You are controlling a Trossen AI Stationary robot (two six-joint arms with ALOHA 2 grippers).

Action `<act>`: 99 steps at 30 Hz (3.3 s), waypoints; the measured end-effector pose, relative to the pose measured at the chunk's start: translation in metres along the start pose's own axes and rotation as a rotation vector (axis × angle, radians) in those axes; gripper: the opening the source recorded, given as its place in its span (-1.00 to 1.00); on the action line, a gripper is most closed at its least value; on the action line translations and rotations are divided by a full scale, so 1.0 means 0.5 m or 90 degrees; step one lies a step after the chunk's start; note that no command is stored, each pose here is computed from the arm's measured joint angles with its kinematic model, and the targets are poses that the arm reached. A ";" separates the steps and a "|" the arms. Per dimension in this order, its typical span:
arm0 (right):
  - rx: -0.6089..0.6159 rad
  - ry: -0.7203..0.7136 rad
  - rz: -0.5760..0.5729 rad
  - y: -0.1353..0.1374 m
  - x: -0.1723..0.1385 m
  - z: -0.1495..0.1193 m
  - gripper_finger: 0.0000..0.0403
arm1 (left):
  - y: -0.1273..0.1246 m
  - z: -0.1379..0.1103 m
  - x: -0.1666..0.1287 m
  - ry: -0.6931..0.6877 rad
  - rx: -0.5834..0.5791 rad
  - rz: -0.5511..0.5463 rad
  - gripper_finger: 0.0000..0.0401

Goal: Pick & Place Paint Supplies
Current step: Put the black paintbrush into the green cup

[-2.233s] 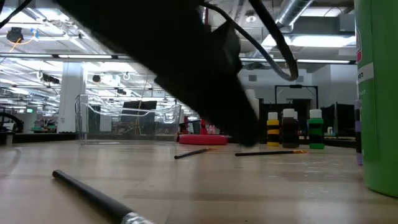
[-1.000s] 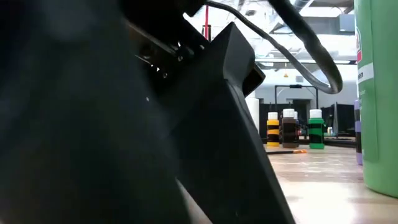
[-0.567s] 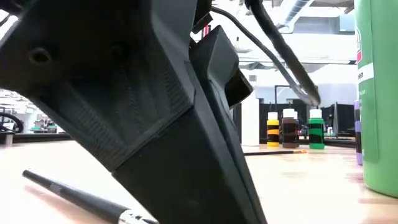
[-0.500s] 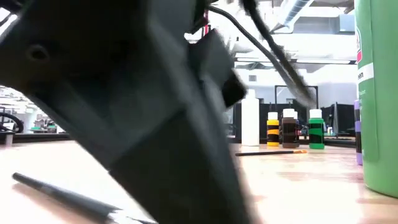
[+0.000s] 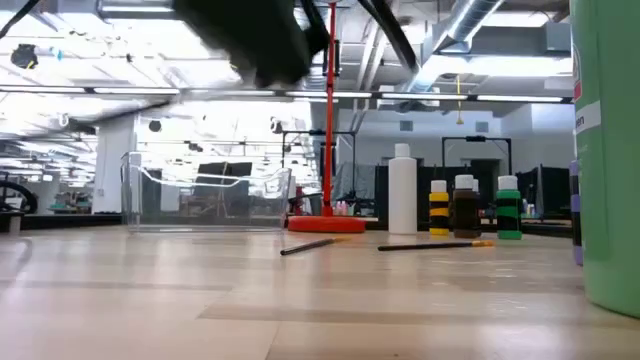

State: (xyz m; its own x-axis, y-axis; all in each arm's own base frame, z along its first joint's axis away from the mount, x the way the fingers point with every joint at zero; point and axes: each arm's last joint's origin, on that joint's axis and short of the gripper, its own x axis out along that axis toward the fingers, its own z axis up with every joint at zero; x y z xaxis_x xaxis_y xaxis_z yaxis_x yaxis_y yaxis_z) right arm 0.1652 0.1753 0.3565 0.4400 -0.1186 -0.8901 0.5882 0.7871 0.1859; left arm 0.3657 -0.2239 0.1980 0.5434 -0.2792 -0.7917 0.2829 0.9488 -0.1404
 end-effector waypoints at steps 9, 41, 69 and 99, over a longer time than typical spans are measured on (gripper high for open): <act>-0.003 -0.013 0.002 0.001 0.000 0.000 -1.00 | -0.002 0.042 -0.209 -0.090 -0.078 -0.012 -1.00; 0.073 -0.043 0.049 0.017 0.009 0.029 -1.00 | -0.034 -0.370 -0.477 -0.467 -0.245 -0.129 -1.00; 0.121 -0.058 0.072 0.024 0.020 0.060 -1.00 | -0.020 -0.480 -0.389 -0.543 -0.194 -0.043 -1.00; 0.118 -0.058 0.070 0.023 0.020 0.060 -1.00 | -0.002 -0.317 -0.475 -0.712 -0.279 0.094 -0.56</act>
State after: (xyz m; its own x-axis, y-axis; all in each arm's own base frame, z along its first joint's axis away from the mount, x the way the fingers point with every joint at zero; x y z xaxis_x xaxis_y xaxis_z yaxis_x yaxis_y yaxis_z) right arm 0.1967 0.1653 0.3623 0.5628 -0.0985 -0.8207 0.6437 0.6751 0.3604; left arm 0.1110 -0.1352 0.2921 0.9922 0.0684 0.1042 -0.0140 0.8917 -0.4524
